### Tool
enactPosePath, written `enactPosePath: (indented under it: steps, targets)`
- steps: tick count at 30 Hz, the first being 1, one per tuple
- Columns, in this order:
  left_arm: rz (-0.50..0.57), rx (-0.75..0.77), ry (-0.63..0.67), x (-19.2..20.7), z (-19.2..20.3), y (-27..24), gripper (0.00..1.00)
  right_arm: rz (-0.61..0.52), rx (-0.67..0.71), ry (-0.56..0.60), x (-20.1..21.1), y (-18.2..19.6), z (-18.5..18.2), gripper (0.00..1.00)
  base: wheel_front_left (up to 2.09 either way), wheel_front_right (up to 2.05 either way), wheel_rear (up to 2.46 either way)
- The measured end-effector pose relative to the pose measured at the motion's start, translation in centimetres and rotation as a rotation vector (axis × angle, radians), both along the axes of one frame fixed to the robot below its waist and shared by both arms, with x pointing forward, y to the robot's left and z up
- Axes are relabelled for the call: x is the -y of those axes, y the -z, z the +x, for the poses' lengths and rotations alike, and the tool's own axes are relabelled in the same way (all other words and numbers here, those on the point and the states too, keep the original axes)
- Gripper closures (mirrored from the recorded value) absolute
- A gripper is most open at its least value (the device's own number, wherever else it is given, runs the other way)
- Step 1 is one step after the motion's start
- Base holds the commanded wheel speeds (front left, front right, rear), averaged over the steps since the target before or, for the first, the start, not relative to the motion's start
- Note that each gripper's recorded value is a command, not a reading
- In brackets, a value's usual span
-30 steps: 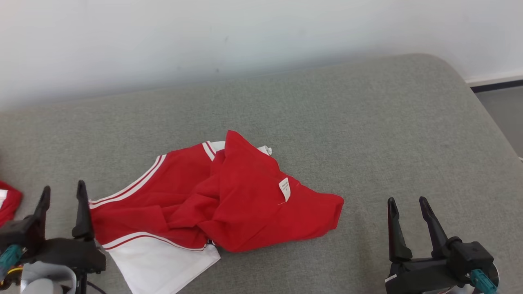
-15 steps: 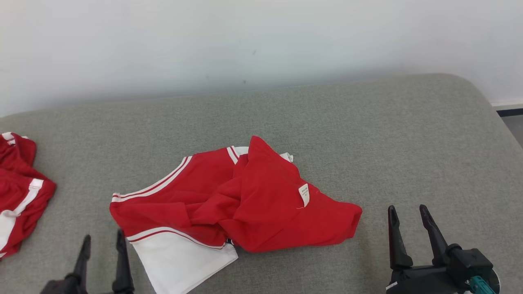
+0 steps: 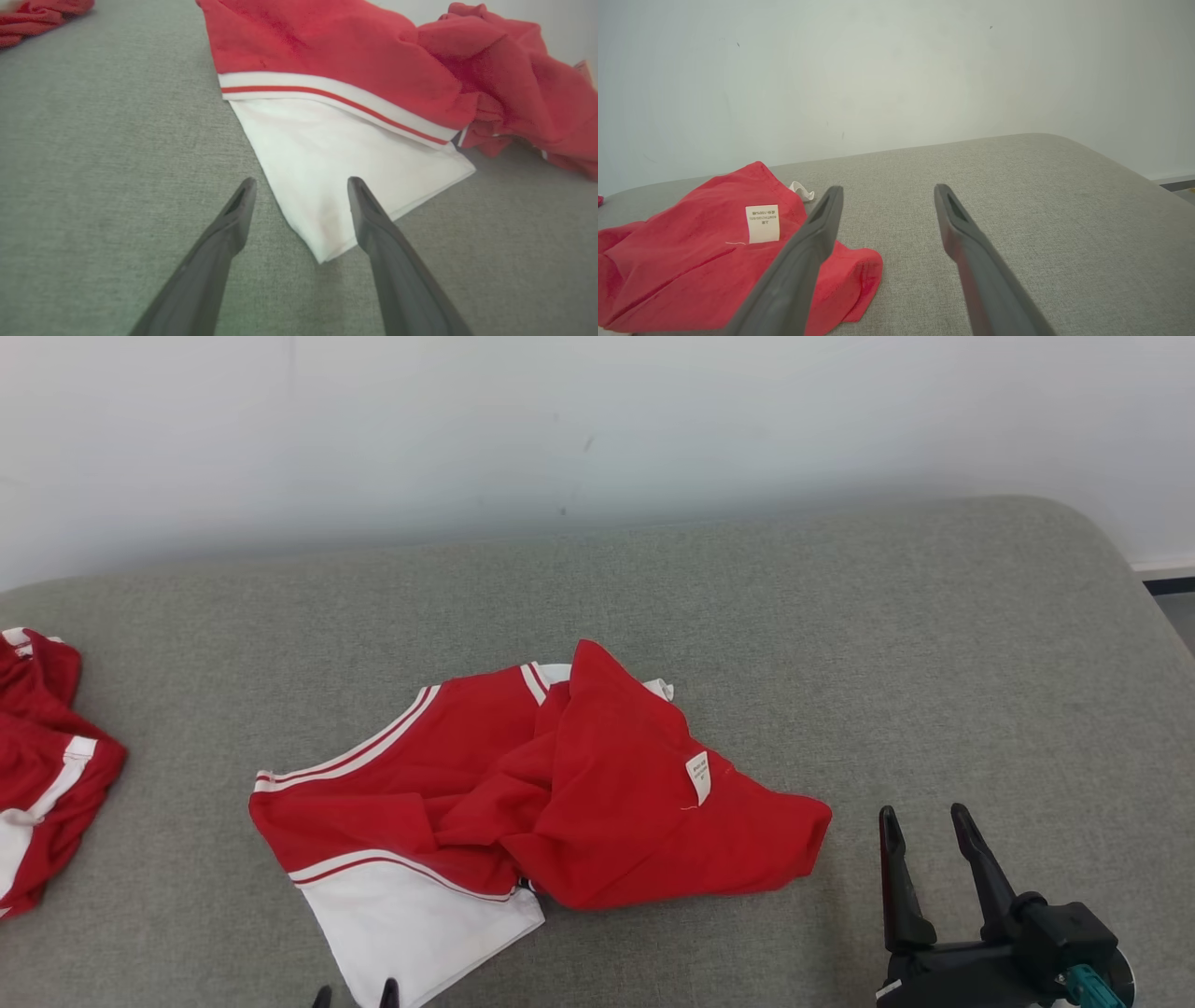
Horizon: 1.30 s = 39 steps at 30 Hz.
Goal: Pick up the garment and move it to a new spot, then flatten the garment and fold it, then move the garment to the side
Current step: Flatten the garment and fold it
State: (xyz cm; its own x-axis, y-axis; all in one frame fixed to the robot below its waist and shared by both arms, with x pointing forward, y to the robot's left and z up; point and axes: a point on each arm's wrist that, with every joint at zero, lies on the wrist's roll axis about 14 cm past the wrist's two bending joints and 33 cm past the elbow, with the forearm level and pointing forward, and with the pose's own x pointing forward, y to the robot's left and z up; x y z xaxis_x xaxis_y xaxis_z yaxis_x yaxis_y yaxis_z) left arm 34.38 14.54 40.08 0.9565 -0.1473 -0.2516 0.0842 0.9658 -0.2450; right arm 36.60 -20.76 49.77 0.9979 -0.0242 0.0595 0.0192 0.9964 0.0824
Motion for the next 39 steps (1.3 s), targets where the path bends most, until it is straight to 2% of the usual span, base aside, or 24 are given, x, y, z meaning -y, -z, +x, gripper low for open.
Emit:
enactPosePath:
  steps: [8, 9, 10, 11, 12, 18, 24, 30, 36, 38, 39]
  targets:
    - [-0.037, -0.115, 0.045, 1.8, -0.5, 2.9, 0.00, 0.002, -0.013, 0.013, 0.4, 0.4, -0.2, 0.00, 0.00, 0.00, 0.00]
    - [-0.035, -0.127, 0.054, 2.0, -0.6, 3.2, 0.07, 0.002, -0.014, 0.014, 0.4, 0.4, -0.2, 0.00, 0.00, 0.00, 0.00]
    - [-0.034, -0.132, 0.059, 2.1, -0.5, 3.3, 0.44, 0.002, -0.014, 0.014, 0.4, 0.4, -0.1, 0.00, 0.00, 0.00, 0.00]
    - [-0.035, -0.141, 0.060, 2.1, -0.5, 3.5, 0.91, 0.003, -0.014, 0.014, 0.4, 0.5, -0.1, 0.00, 0.00, 0.00, 0.00]
    - [-0.033, -0.146, 0.063, 2.1, -0.5, 3.6, 1.00, 0.002, -0.015, 0.014, 0.5, 0.5, -0.1, 0.00, 0.00, 0.00, 0.00]
    - [-0.045, -0.141, 0.058, 1.9, -0.3, 3.5, 1.00, 0.006, -0.011, 0.007, 0.2, 0.4, 0.1, 0.00, 0.00, 0.00, 0.00]
    - [-0.043, -0.077, 0.000, -0.4, 0.0, 1.9, 1.00, 0.015, -0.011, -0.006, -0.2, 0.4, 0.2, 0.00, 0.00, 0.00, 0.00]
    - [-0.039, -0.057, -0.062, -2.3, -1.3, 1.3, 1.00, 0.018, -0.014, -0.023, -0.8, 0.5, 0.2, 0.00, 0.00, 0.00, 0.00]
    - [-0.048, -0.082, -0.082, -2.5, -2.7, 1.7, 1.00, 0.019, -0.022, -0.024, -0.8, 0.8, 0.1, 0.00, 0.00, 0.00, 0.00]
    - [-0.048, -0.067, -0.086, -2.5, -2.7, 1.3, 0.10, 0.019, -0.022, -0.023, -0.8, 0.8, 0.0, 0.00, 0.00, 0.00, 0.00]
    - [-0.049, -0.054, -0.089, -2.5, -2.6, 1.0, 0.00, 0.018, -0.022, -0.022, -0.8, 0.8, 0.0, 0.00, 0.00, 0.00, 0.00]
